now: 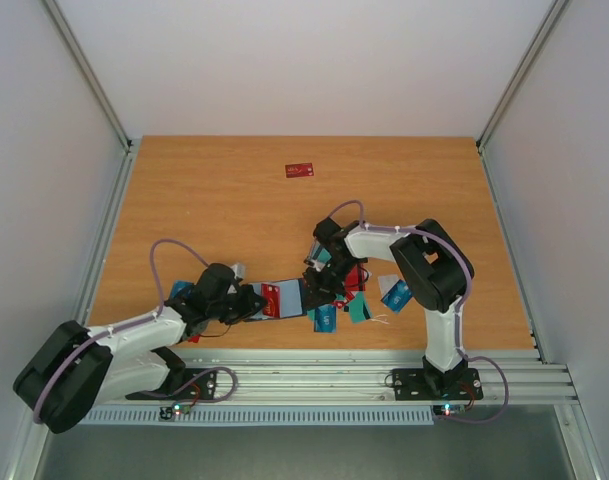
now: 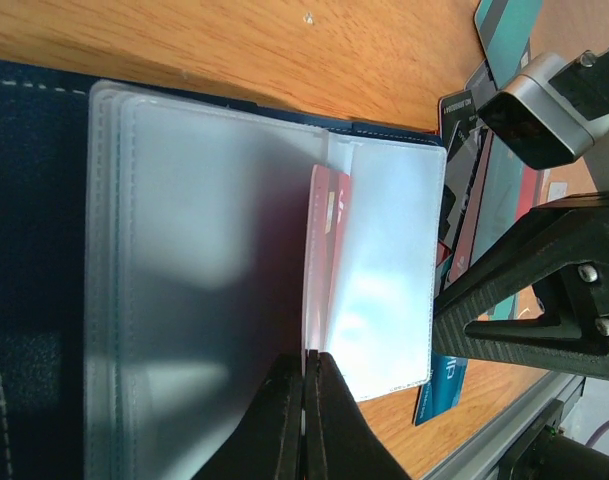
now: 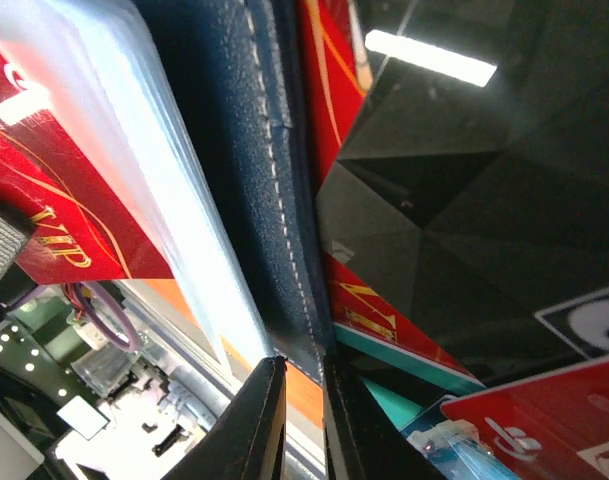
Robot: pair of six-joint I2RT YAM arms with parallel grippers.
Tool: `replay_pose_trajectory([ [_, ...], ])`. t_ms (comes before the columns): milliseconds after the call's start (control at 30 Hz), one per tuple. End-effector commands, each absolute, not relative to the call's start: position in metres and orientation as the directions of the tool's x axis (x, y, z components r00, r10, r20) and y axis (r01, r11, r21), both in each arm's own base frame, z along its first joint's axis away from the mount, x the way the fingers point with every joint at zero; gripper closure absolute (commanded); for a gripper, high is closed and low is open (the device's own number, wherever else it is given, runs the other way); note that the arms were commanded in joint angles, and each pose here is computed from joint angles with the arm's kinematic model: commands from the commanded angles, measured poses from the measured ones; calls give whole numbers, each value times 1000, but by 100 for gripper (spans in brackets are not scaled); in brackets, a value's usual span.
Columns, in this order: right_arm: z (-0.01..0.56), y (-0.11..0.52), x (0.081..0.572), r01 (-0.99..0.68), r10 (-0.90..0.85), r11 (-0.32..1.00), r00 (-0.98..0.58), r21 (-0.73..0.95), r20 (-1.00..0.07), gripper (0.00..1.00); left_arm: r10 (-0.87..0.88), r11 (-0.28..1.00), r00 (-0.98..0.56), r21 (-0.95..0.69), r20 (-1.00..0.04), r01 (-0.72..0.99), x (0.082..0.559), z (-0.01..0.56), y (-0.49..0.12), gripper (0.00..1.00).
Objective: Put the credit cards into the card holder
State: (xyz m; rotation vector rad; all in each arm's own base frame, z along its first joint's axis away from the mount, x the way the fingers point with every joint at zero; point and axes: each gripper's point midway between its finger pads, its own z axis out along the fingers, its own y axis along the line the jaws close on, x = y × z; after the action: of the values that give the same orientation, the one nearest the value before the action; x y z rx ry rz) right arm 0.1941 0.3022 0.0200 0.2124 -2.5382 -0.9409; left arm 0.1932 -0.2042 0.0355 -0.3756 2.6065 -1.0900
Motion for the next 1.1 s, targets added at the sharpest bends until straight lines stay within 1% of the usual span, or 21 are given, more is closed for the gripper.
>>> replay_pose_trajectory([
  [0,-7,304,181,-29,-300,794,-888,607,349,89,-359,697,-916,-704,-181,-134,196,28,-200,100],
  [200,-15,302,174,-27,-300,806,-879,591,369,95,-349,707,-916,-697,-196,-121,197,27,-200,100],
  [367,-14,303,175,8,-272,813,-879,582,392,96,-345,709,-916,-697,-204,-112,197,25,-199,100],
  [500,-14,302,173,8,-273,815,-876,579,397,97,-347,723,-905,-685,-248,-89,202,33,-194,100],
  [567,-14,301,172,11,-271,817,-876,577,399,97,-346,739,-894,-669,-283,-74,205,40,-188,100],
  [667,-15,301,171,14,-268,817,-875,576,403,97,-326,772,-893,-633,-310,-62,204,43,-179,100],
  [767,-15,302,171,17,-268,816,-874,578,405,97,-303,774,-899,-632,-317,-38,203,42,-180,100],
  [900,-15,305,172,29,-264,813,-872,582,412,97,-274,752,-914,-659,-298,-11,201,37,-189,100],
  [1067,-17,308,170,31,-266,814,-867,580,421,97,-263,747,-909,-665,-325,22,207,40,-194,100],
])
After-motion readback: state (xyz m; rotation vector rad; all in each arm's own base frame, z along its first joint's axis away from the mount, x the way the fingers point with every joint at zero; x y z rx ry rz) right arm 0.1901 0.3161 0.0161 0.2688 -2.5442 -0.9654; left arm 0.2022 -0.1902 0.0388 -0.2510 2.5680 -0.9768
